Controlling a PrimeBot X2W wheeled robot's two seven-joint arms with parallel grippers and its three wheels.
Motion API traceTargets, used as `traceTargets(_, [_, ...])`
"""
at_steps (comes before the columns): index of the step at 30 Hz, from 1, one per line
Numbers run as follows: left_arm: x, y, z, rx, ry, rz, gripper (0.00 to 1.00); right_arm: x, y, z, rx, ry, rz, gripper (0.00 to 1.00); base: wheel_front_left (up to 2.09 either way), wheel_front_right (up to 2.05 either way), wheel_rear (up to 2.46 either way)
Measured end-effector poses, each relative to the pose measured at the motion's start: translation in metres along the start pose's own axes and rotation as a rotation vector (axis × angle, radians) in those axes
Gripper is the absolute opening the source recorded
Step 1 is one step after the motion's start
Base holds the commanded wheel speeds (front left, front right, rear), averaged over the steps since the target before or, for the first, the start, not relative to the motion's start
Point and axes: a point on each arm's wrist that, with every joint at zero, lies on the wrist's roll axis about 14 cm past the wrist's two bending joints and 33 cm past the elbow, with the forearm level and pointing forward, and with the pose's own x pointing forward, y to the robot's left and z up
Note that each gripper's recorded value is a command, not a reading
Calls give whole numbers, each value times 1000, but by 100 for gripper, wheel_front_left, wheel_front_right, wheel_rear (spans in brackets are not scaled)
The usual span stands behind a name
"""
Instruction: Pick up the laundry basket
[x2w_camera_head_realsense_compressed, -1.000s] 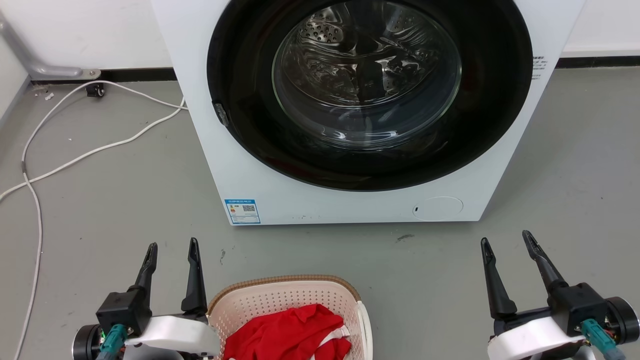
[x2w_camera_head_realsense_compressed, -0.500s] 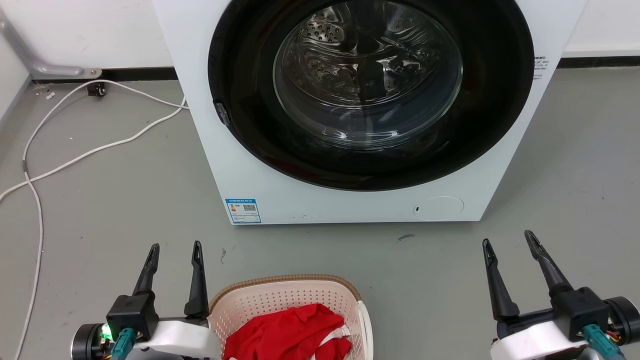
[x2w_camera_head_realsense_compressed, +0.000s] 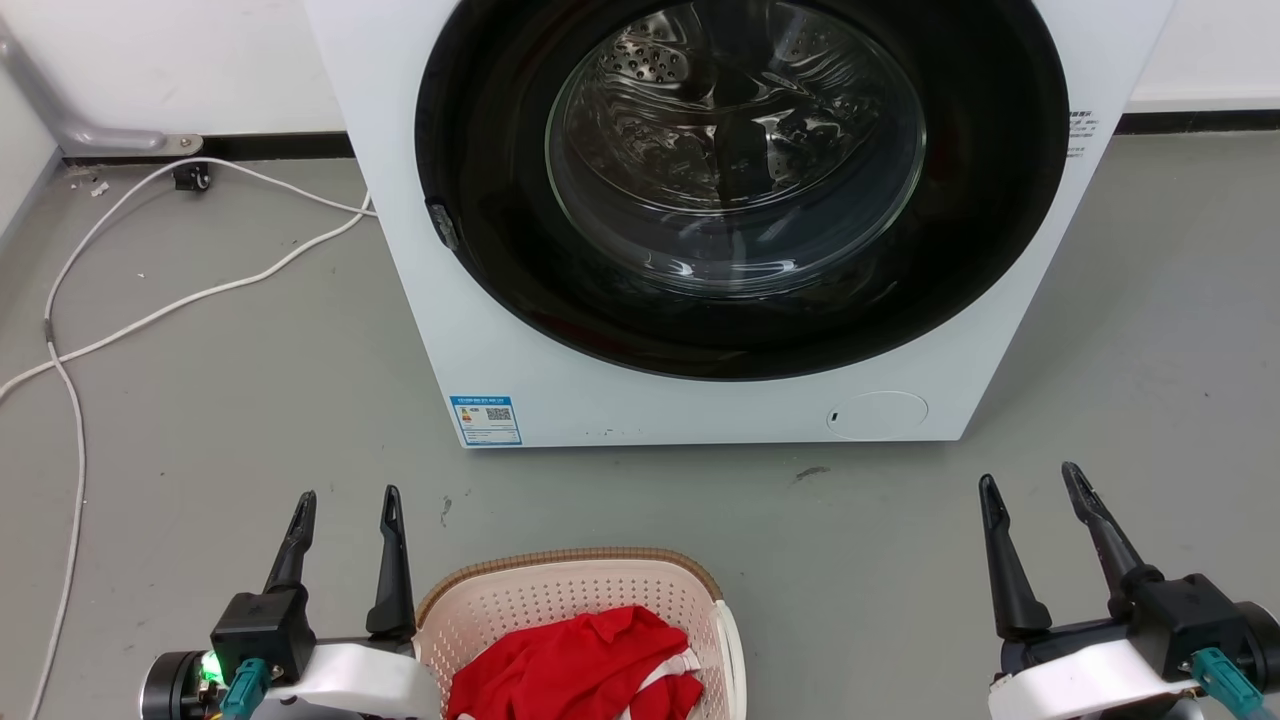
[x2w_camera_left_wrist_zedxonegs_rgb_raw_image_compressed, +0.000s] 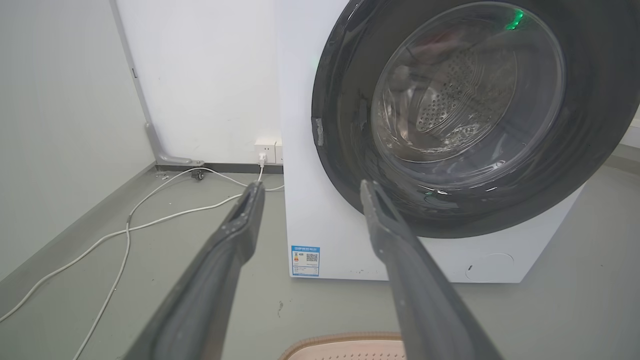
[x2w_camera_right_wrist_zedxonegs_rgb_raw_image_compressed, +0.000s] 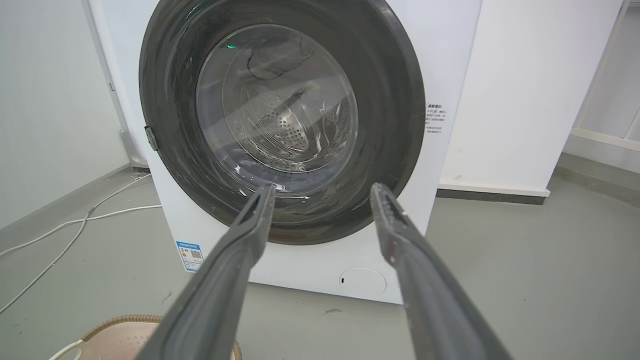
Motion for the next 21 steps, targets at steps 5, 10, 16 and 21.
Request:
traceTargets(5, [0, 0, -1, 1, 3, 1, 100, 0, 1, 0, 1, 1, 2, 100, 0, 0, 0])
traceTargets(10, [0, 0, -1, 2, 3, 3, 100, 0, 2, -1, 1, 2, 5, 100, 0, 0, 0])
traceTargets(16, [0, 1, -4, 6, 12, 4, 100, 1, 3, -3, 0, 9, 10, 100, 0, 0, 0])
traceTargets(21, [-3, 5, -28, 12, 89, 7, 100, 2, 17, -22, 3, 68, 51, 100, 0, 0, 0])
